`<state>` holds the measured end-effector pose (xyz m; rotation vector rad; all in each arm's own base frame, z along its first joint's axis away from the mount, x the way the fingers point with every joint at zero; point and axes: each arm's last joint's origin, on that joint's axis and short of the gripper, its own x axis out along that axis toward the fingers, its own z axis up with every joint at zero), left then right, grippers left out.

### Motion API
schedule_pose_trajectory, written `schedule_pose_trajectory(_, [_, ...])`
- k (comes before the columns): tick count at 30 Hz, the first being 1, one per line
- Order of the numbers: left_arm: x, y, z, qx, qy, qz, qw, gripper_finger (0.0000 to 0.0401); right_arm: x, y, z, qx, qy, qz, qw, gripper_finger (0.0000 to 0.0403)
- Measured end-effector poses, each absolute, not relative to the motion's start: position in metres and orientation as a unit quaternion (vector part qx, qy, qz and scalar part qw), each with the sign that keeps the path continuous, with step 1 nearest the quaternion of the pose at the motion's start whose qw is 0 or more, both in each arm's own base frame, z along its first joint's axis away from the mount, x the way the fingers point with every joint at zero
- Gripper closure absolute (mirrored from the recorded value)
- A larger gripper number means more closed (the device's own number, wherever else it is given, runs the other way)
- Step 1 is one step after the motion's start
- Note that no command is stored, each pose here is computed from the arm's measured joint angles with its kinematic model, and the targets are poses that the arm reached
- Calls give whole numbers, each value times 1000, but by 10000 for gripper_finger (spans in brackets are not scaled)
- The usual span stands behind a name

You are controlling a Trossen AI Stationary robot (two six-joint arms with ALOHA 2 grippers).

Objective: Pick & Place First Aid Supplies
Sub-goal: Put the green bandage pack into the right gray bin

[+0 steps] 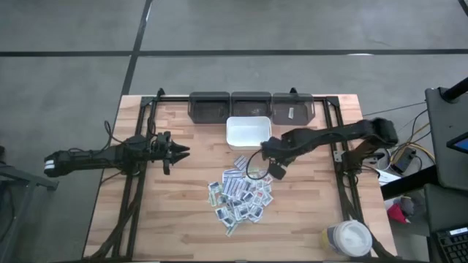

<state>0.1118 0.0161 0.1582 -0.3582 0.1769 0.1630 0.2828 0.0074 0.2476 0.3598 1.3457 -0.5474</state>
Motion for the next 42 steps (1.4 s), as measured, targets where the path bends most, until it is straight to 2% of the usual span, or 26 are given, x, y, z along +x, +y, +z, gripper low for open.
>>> schedule_pose_trajectory(5, [112,16,158,-176,87,80,977,282,268,0,290,146,471,-296,818,394])
schedule_pose_trajectory(9, [112,16,158,-178,88,81,977,282,251,-6,322,124,351,-367,853,394])
schedule_pose_trajectory(12, [112,16,158,-178,88,81,977,282,237,-11,338,101,285,-426,853,394])
schedule_pose_trajectory(17, [112,16,158,-178,88,81,977,282,222,-24,352,90,195,-531,820,394])
schedule_pose_trajectory(22, [112,16,158,-178,87,85,977,282,219,-51,351,93,184,-591,780,394])
schedule_pose_trajectory(26, [112,16,158,-179,86,86,976,282,217,-82,345,149,184,-624,745,394])
schedule_pose_trajectory(33, [112,17,158,-194,83,90,973,282,203,-133,332,295,239,-584,717,394])
schedule_pose_trajectory(42, [112,17,159,-200,83,91,972,282,192,-178,311,405,279,-546,678,394])
